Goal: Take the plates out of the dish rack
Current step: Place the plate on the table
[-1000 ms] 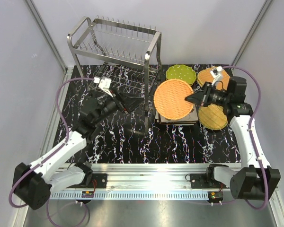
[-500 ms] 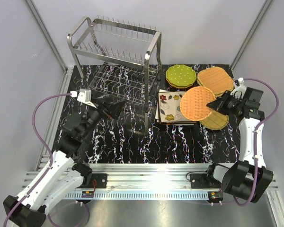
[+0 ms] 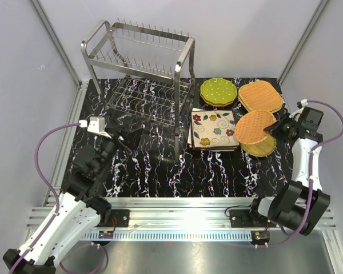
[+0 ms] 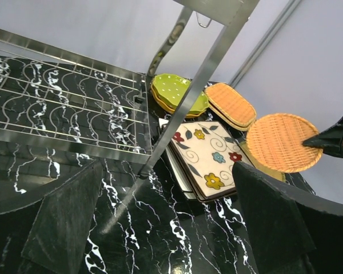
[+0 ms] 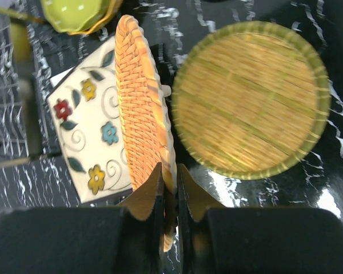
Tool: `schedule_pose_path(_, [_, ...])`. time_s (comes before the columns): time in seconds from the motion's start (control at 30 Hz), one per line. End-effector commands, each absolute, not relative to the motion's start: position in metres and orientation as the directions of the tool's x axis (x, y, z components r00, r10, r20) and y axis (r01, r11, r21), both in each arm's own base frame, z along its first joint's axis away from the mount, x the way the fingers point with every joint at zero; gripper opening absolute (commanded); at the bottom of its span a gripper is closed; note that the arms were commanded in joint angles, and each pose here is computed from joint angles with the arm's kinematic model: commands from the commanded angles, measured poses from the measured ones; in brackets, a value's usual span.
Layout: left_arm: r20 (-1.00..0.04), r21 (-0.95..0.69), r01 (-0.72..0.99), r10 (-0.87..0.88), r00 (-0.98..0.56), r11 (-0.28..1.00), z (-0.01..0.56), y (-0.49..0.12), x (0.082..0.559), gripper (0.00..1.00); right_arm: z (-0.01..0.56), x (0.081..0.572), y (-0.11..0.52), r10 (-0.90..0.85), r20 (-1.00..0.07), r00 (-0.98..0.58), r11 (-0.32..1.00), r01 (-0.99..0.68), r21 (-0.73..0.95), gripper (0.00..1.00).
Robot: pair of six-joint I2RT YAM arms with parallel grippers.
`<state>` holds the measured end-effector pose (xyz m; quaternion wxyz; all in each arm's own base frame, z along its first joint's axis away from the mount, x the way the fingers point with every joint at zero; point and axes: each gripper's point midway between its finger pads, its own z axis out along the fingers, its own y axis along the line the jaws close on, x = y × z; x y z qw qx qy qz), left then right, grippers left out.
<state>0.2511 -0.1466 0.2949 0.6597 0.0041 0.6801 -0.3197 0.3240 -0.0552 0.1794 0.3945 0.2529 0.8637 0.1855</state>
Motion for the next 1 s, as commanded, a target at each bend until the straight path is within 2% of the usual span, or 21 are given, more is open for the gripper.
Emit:
schedule_pose_path(0.0, [-0.915, -0.394, 0.39, -0.396, -0.079, 0.832, 0.297, -0.134, 0.254, 0.99, 0.194, 0.34, -0.079, 0.625, -0.619, -0.476, 0.78, 0.349, 0.519, 0.0])
schedule_pose_path(0.23, [-0.921, -0.382, 0.377, -0.382, -0.078, 0.844, 0.293, -0.131, 0.255, 0.99, 0.176, 0.337, -0.1, 0.679, -0.583, -0.445, 0.732, 0.464, 0.499, 0.0])
schedule_pose_path(0.5, [-0.929, -0.363, 0.363, -0.361, -0.076, 0.858, 0.291, -0.127, 0.257, 0.99, 0.152, 0.339, -0.106, 0.718, -0.516, -0.466, 0.696, 0.493, 0.523, 0.0])
schedule_pose_path(0.97, [-0.932, -0.359, 0.344, -0.353, -0.08, 0.868, 0.29, -0.123, 0.256, 0.99, 0.124, 0.338, -0.101, 0.729, -0.457, -0.509, 0.683, 0.499, 0.534, 0.14])
